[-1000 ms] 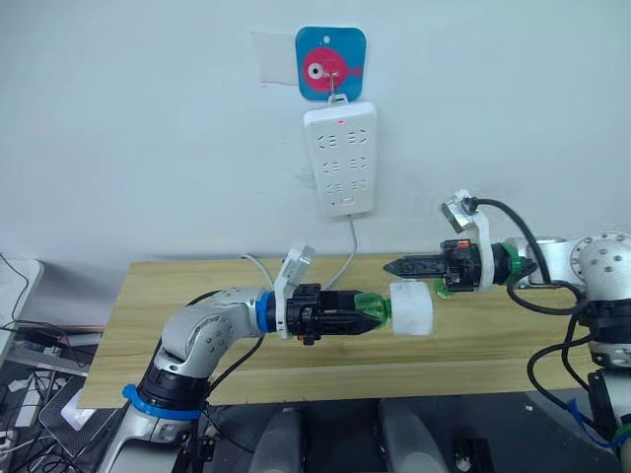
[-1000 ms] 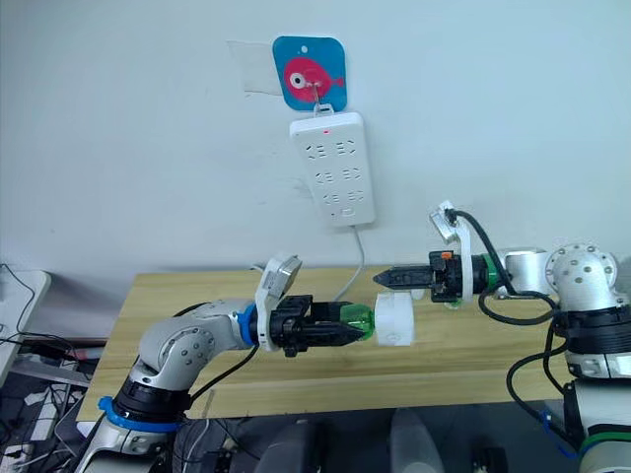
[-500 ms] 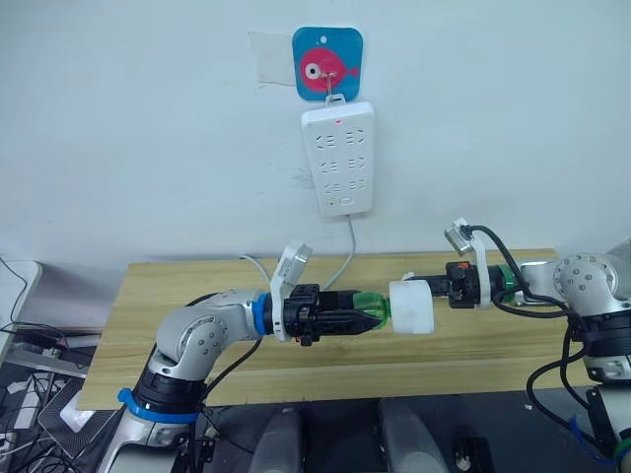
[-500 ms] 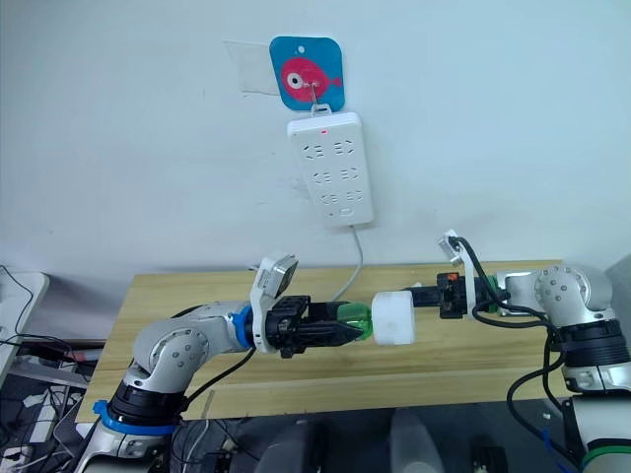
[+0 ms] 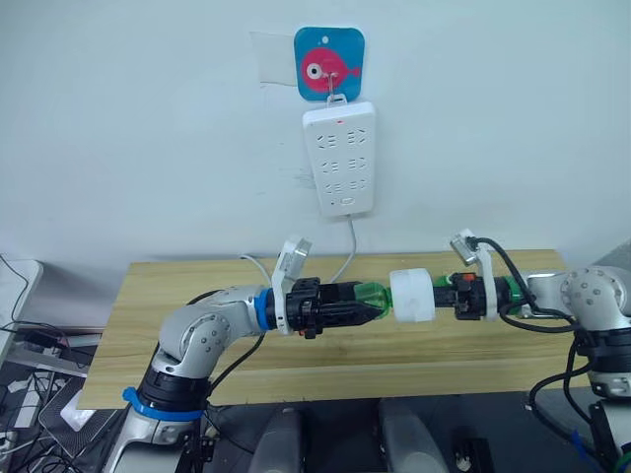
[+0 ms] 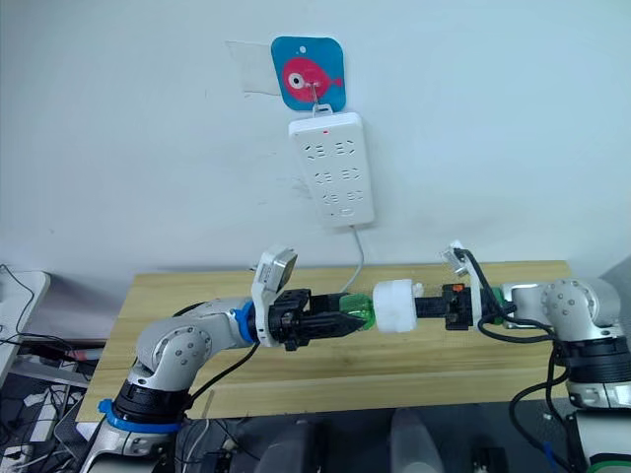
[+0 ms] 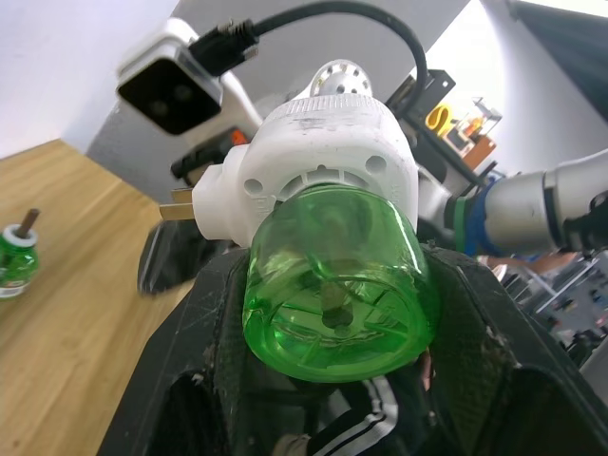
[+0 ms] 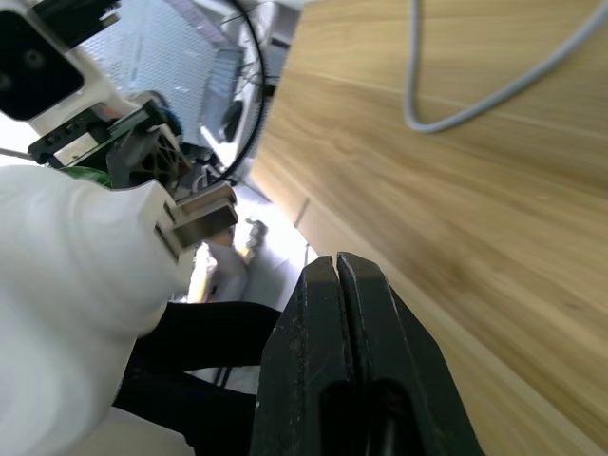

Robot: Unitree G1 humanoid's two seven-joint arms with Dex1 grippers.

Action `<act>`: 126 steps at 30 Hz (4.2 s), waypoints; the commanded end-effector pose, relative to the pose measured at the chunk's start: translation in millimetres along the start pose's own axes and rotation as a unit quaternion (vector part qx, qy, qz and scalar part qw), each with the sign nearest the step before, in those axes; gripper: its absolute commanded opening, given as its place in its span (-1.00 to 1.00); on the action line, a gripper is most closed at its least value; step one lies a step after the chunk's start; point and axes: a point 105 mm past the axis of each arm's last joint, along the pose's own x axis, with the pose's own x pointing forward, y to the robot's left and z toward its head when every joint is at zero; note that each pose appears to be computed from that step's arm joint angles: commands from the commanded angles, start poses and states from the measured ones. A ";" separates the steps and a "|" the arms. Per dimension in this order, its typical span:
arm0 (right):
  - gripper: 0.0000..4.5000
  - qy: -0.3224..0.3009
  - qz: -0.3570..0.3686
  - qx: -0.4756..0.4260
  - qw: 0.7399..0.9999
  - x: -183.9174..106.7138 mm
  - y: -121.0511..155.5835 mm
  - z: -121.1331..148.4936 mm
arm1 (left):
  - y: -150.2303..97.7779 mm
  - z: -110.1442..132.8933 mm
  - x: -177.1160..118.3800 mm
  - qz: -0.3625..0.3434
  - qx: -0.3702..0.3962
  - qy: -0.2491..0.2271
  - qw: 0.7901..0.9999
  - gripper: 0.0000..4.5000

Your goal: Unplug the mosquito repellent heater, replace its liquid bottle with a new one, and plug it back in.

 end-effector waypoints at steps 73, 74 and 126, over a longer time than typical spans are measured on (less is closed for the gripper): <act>0.23 -0.067 0.062 0.136 0.987 -54.7 14.5 25.6 | 9.7 2.1 -3.6 0.004 0.431 0.057 0.901 0.00; 0.35 -0.057 0.063 0.142 0.986 -56.9 15.8 20.0 | 11.7 3.6 -4.1 0.008 0.439 0.054 0.897 0.00; 0.30 0.014 0.111 -0.074 0.991 -0.7 71.9 6.8 | -24.7 13.3 5.7 -0.081 0.147 0.026 0.985 0.00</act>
